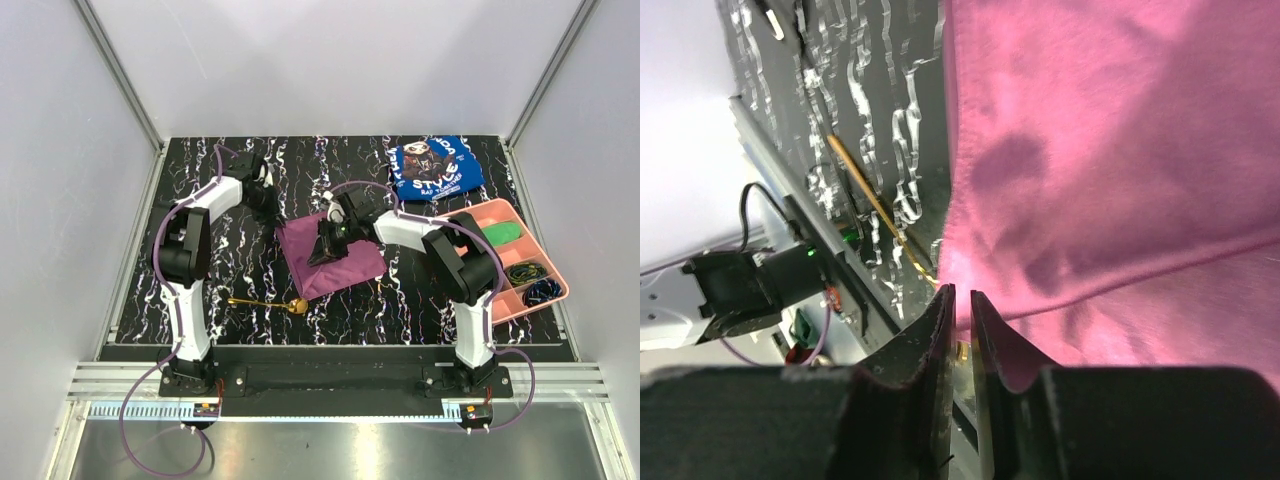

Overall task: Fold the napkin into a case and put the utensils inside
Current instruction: Fold the top corner of the square-folded napkin at the center of the board.

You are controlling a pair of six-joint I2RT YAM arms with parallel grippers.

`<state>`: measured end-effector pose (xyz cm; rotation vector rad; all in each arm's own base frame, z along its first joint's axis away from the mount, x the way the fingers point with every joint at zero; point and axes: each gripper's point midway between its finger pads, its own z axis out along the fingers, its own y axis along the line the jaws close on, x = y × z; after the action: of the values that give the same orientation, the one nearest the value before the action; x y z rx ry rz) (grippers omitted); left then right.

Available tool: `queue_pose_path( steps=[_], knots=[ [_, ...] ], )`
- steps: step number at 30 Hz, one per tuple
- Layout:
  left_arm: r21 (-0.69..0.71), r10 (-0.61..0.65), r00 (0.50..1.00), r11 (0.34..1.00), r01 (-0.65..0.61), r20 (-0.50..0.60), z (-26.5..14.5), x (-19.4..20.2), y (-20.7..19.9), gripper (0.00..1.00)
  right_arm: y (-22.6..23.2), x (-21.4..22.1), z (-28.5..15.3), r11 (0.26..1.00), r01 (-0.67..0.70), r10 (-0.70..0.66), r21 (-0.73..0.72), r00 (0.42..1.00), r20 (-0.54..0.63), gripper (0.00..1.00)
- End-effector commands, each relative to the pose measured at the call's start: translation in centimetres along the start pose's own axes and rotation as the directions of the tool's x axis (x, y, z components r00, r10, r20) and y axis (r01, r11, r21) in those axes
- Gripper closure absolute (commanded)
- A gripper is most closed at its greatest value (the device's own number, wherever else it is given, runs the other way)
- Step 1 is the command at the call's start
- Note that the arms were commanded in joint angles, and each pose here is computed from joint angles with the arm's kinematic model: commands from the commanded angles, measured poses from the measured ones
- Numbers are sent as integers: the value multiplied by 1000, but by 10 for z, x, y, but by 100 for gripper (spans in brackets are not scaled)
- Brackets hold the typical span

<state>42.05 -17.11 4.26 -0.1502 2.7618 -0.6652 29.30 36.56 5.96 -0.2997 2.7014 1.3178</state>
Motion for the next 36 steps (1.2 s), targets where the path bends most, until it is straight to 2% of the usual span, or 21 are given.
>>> queue_pose_path(
  steps=[1, 12, 24, 29, 33, 36],
  knots=[
    [-10, 5, 999, 1000, -4, 43, -11, -13, 1, 100, 19, 7, 12, 997, 28, -30, -69, 999, -24, 81],
    [-33, -15, 1000, 999, 15, 14, 0, -5, 10, 100, 20, 36, 30, 996, 12, -20, -92, 996, -84, 82],
    [-55, -34, 999, 998, 34, 8, 5, -5, 15, 97, -8, 66, 36, 999, -22, 16, -44, 991, -133, 84],
    [-65, -29, 999, 997, 30, 17, -1, -6, 15, 93, 10, 52, 22, 999, 18, -22, -39, 996, -87, 84],
    [-66, -16, 999, 998, 18, 32, -10, -10, 11, 90, 16, 17, -5, 998, 56, -56, -8, 998, 13, 82],
    [-66, -15, 999, 998, 18, 38, -14, -11, 10, 86, -2, -26, -31, 1000, 20, -20, 1, 994, 111, 78]
  ],
)
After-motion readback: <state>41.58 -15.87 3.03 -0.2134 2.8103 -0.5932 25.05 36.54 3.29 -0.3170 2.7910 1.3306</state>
